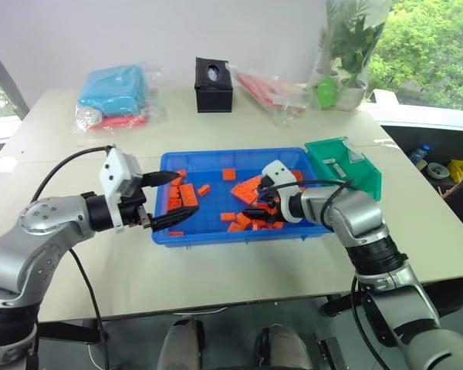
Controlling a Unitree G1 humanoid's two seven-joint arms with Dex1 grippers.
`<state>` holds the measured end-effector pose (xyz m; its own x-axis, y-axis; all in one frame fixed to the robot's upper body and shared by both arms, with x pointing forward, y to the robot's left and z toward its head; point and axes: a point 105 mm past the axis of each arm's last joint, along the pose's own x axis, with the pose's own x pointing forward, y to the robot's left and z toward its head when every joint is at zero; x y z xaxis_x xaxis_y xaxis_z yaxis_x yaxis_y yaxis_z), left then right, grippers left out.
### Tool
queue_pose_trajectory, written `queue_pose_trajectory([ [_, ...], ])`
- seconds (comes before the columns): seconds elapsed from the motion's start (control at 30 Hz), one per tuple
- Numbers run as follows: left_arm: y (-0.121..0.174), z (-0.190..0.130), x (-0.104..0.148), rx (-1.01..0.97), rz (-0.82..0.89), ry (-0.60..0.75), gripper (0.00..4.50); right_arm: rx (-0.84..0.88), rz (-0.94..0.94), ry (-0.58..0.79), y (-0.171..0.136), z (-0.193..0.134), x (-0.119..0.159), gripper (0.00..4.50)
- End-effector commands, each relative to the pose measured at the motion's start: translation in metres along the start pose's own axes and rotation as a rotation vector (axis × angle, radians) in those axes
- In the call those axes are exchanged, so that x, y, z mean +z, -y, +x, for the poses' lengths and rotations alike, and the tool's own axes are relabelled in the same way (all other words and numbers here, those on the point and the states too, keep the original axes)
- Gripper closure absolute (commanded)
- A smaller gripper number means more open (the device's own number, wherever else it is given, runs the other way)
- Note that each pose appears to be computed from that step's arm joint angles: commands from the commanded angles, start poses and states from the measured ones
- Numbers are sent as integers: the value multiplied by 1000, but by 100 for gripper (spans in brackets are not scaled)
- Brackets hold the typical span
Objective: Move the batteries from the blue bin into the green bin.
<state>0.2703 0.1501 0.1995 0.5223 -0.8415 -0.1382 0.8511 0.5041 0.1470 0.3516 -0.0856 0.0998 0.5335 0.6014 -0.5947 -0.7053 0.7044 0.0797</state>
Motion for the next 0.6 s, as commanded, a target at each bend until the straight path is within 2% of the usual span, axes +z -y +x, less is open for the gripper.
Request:
queue_pose_trajectory([
  [0.03, -1, -4, 15, 22, 60, 43, 0, -19, -59, 16, 5, 6, 11, 45],
  [0.3, -4, -5, 18, 34, 66, 49, 0, -10, -87, 4, 7, 19, 10, 45],
  [0.4, -5, -6, 19, 39, 67, 52, 0, 10, -87, 15, 3, 18, 12, 132],
  [0.6, -6, -4, 19, 37, 66, 55, 0, 13, -101, 20, 1, 12, 12, 432],
])
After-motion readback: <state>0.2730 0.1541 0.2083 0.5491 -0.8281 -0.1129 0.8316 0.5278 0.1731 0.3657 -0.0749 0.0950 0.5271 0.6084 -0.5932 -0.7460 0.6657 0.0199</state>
